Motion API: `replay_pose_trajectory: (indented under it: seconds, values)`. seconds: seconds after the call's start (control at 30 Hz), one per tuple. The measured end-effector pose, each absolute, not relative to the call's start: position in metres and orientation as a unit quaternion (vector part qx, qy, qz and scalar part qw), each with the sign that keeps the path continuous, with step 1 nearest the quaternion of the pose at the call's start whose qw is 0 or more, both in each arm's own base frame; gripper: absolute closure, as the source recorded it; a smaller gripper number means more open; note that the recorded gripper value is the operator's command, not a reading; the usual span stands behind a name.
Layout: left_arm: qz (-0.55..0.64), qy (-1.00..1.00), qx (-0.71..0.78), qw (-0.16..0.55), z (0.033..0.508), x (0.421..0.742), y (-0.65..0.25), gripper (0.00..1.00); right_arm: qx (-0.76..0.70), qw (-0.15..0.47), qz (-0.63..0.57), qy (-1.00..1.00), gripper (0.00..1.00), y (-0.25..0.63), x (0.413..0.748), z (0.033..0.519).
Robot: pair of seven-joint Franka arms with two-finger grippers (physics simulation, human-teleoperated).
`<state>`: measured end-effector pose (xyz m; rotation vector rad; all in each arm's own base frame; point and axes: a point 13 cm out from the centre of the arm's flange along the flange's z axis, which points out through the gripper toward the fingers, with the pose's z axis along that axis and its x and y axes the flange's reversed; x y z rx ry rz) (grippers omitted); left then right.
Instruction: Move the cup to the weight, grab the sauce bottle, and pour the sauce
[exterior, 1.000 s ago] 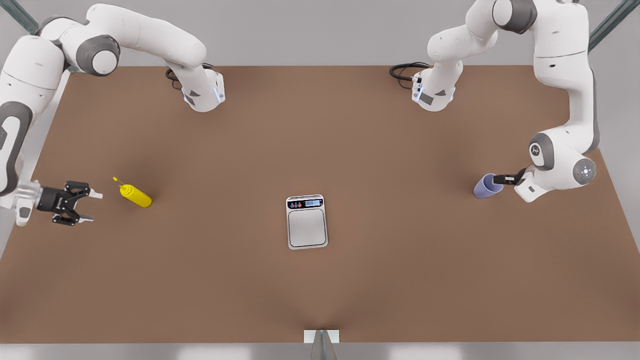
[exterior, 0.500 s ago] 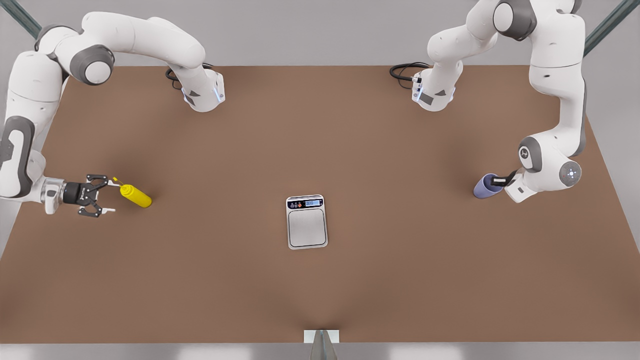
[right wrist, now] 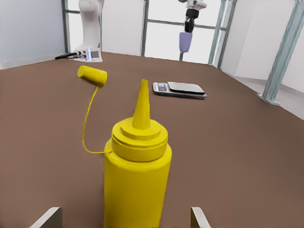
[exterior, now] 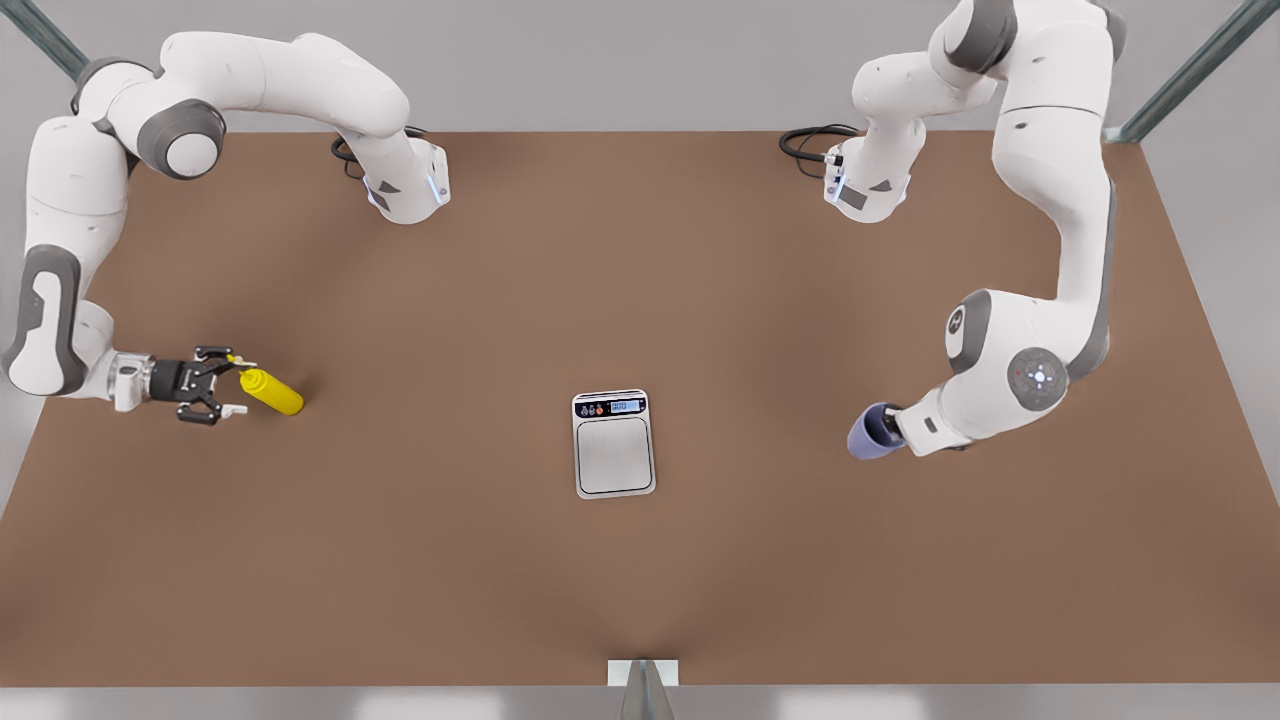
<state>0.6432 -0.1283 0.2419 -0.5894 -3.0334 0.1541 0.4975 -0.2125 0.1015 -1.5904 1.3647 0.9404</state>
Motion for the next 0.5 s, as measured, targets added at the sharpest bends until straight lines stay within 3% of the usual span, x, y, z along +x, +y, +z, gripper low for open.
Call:
replay_pose_trajectory:
  seconds: [0.1,0.3,0.5]
  values:
    - [0.069,-0.976,-0.207,0.018,0.236,0.661,-0.250,0.79,-0.639,0.417,0.368,0.531,0.00,-0.213,0.494,0.099]
    - [0.095,-0.983,-0.158,-0.002,0.241,0.647,-0.435,0.79,-0.649,0.429,0.365,0.512,0.00,-0.208,0.491,0.088]
    - [0.100,-0.993,-0.062,0.006,0.207,0.623,-0.500,0.79,-0.658,0.438,0.361,0.495,0.00,-0.200,0.492,0.083]
